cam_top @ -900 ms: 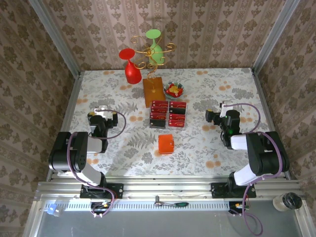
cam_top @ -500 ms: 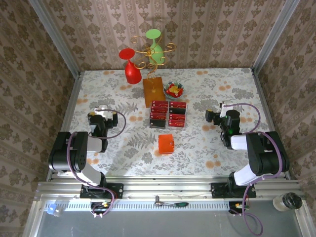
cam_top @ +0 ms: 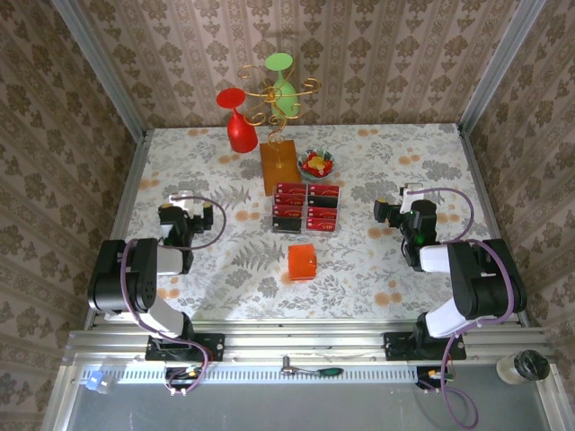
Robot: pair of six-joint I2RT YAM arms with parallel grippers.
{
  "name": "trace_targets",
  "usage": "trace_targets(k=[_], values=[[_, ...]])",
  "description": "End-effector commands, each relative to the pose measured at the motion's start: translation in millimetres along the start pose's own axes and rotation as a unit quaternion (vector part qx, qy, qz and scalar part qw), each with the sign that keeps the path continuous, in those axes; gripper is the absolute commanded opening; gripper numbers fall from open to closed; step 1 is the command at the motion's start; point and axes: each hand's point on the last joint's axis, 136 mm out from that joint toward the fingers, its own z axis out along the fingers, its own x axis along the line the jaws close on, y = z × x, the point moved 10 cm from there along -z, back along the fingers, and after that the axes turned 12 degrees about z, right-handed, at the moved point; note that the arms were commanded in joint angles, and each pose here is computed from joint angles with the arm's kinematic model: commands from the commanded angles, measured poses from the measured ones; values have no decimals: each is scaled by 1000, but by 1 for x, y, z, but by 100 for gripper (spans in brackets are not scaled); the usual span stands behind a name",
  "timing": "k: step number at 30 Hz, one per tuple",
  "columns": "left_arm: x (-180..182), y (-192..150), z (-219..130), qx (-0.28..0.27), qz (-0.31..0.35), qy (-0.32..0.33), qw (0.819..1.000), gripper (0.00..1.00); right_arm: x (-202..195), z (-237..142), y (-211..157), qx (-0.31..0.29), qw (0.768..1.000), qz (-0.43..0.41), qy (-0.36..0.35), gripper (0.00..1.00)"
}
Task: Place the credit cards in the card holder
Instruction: Move the storage box to the center of the table.
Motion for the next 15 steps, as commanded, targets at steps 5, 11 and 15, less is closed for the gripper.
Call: trace_targets(k=[5, 11, 15], values=[[4, 10, 1, -19, -9, -1, 1000, 100, 0, 2, 10, -5, 1000, 0, -7, 100], [10, 24, -10, -19, -11, 24, 999, 100, 1, -10, 39, -5, 998, 14, -53, 100], [17, 48, -19, -11, -6, 27, 1000, 100, -5, -36, 68, -39, 986, 90, -132, 100]])
